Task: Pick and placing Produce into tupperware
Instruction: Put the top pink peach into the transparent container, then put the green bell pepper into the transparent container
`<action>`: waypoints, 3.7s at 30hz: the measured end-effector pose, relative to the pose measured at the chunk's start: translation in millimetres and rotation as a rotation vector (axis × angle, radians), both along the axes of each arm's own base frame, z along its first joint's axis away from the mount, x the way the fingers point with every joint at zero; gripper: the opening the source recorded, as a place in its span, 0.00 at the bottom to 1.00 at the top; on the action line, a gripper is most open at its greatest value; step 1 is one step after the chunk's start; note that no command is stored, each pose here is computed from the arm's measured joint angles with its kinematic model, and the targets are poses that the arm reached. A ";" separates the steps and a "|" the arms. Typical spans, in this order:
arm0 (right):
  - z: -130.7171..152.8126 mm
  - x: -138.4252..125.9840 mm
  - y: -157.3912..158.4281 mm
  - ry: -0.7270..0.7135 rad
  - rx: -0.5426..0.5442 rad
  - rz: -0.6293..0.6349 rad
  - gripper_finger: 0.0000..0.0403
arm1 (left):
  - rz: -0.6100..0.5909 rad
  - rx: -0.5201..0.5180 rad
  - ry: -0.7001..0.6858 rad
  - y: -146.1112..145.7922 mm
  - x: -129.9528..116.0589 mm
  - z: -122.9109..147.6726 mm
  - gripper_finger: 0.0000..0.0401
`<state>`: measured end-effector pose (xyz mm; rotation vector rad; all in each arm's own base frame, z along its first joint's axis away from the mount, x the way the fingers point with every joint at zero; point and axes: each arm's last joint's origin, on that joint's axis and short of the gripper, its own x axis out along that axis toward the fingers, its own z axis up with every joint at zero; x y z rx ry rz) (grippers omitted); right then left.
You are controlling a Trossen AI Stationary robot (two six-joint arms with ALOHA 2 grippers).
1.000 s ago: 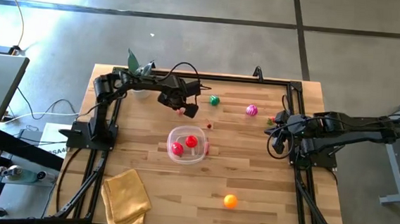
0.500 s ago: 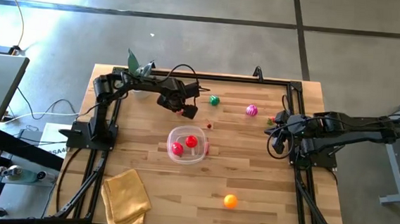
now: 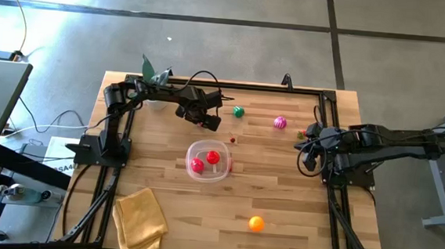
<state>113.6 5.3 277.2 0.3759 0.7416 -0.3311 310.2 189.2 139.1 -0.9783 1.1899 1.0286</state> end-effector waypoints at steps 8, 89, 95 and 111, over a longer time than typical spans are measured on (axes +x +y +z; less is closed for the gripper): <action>0.0 0.0 0.0 0.000 0.000 0.000 0.00 | 0.008 -0.001 -0.004 0.1 0.2 0.0 0.34; 0.0 0.0 0.0 0.000 0.000 0.000 0.00 | -0.096 0.065 -0.074 -159.5 15.8 23.9 0.28; 0.0 0.1 0.0 0.000 0.000 0.000 0.00 | -0.098 0.073 -0.072 -159.2 15.7 24.0 0.36; 0.0 0.0 0.0 0.000 0.000 0.000 0.00 | -0.123 0.121 -0.089 -157.4 24.7 40.9 0.38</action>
